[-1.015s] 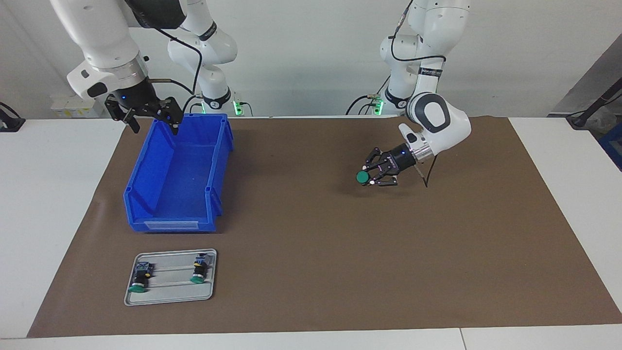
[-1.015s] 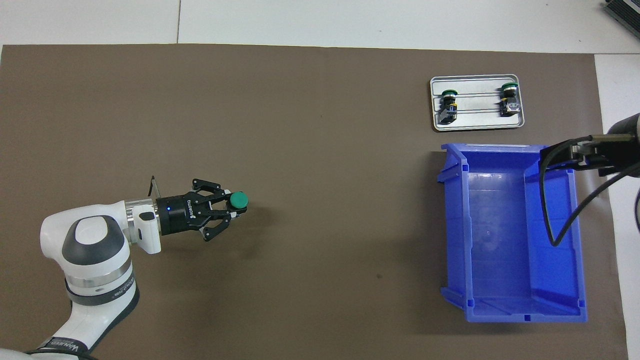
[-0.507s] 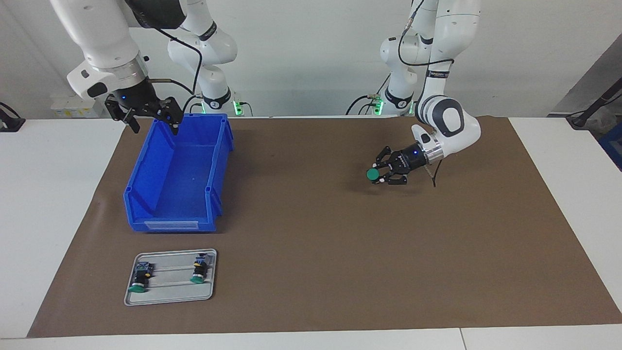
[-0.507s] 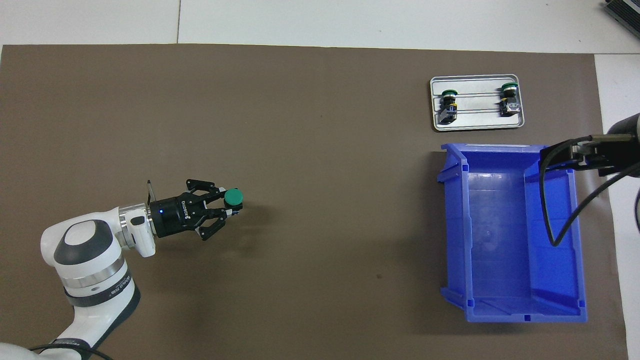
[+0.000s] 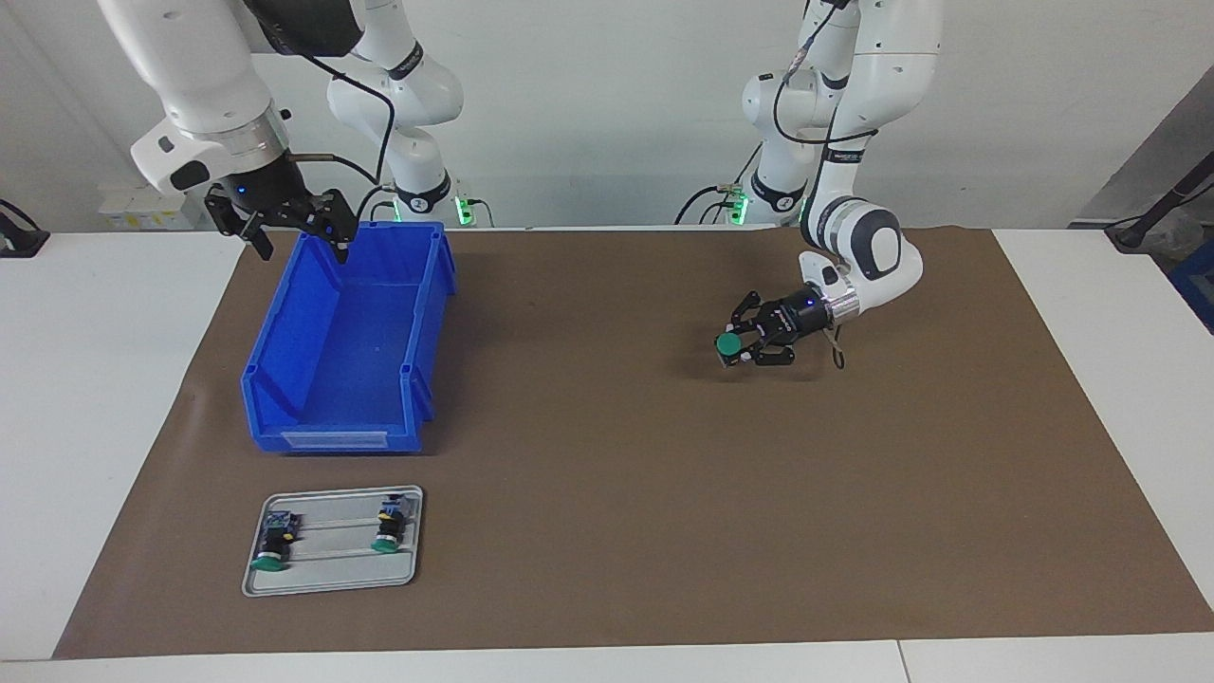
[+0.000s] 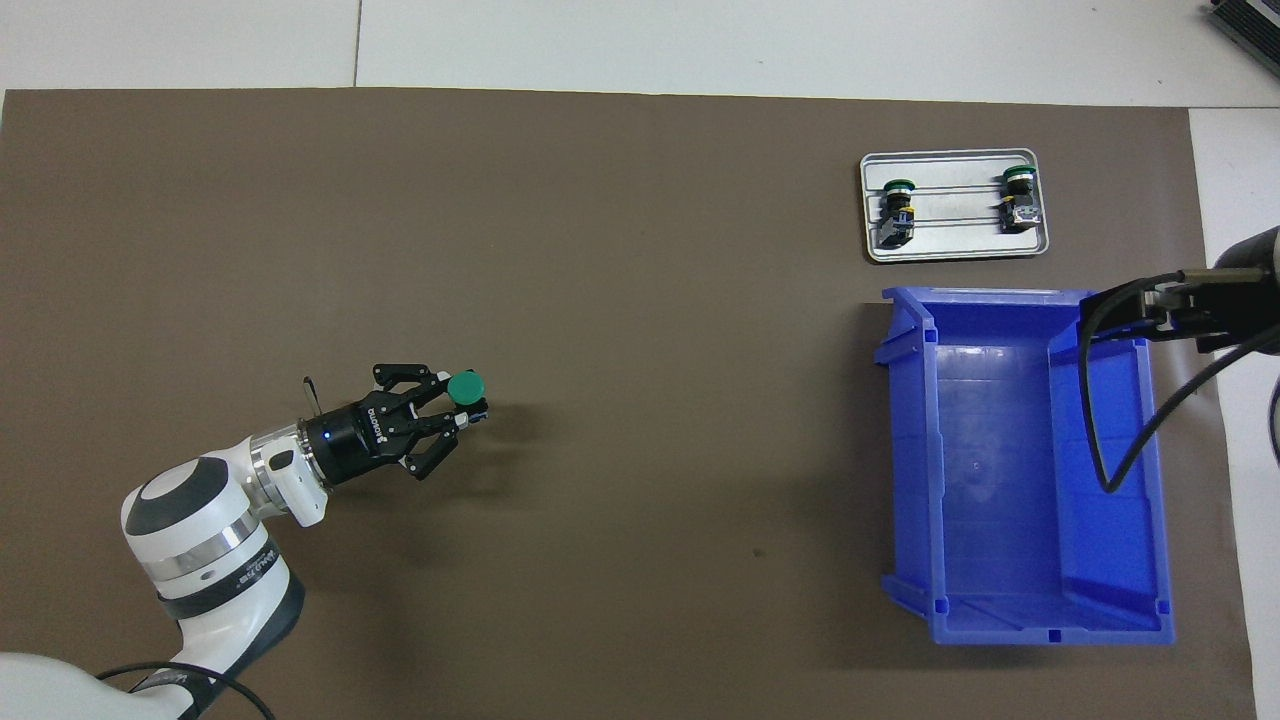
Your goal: Place and press button with both arms
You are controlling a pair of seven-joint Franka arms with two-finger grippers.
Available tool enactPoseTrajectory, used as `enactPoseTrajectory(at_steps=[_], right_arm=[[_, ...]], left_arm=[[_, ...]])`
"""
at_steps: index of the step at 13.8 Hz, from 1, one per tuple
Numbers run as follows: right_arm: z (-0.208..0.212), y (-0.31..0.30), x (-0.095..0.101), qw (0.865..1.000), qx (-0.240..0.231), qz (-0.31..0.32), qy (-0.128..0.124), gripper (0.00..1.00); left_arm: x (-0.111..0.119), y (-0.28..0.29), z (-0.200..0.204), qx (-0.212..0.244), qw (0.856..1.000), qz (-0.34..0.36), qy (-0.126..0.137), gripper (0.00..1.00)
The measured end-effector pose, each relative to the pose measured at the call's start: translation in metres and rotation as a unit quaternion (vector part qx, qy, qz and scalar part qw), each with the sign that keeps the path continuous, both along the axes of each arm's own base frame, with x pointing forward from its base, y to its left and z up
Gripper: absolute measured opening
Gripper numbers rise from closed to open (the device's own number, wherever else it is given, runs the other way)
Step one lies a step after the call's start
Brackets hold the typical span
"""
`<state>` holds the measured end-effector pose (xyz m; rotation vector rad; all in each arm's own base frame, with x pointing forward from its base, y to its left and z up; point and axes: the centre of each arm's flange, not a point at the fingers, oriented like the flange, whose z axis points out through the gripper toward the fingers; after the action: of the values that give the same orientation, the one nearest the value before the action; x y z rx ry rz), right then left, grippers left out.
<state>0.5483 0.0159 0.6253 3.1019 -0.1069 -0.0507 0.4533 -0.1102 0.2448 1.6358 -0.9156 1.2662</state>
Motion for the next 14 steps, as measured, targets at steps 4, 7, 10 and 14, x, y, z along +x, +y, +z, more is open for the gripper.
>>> enactPoseTrajectory(at_steps=[4, 7, 10, 14], right_arm=[[0.0, 0.0, 0.0, 1.0, 0.0, 0.0, 0.0, 1.0], [0.0, 0.0, 0.0, 1.0, 0.0, 0.0, 0.0, 1.0], [0.0, 0.0, 0.0, 1.0, 0.0, 0.0, 0.0, 1.0], [0.0, 0.0, 0.0, 1.0, 0.0, 0.0, 0.0, 1.0]], left_arm=[[-0.011, -0.007, -0.008, 0.007, 1.0, -0.01, -0.02, 0.33], [-0.027, -0.019, -0.018, 0.016, 0.999, -0.027, -0.026, 0.33], [-0.034, -0.025, -0.023, 0.018, 0.999, -0.035, -0.023, 0.33], [-0.041, -0.033, -0.034, 0.023, 0.998, -0.048, -0.025, 0.33]])
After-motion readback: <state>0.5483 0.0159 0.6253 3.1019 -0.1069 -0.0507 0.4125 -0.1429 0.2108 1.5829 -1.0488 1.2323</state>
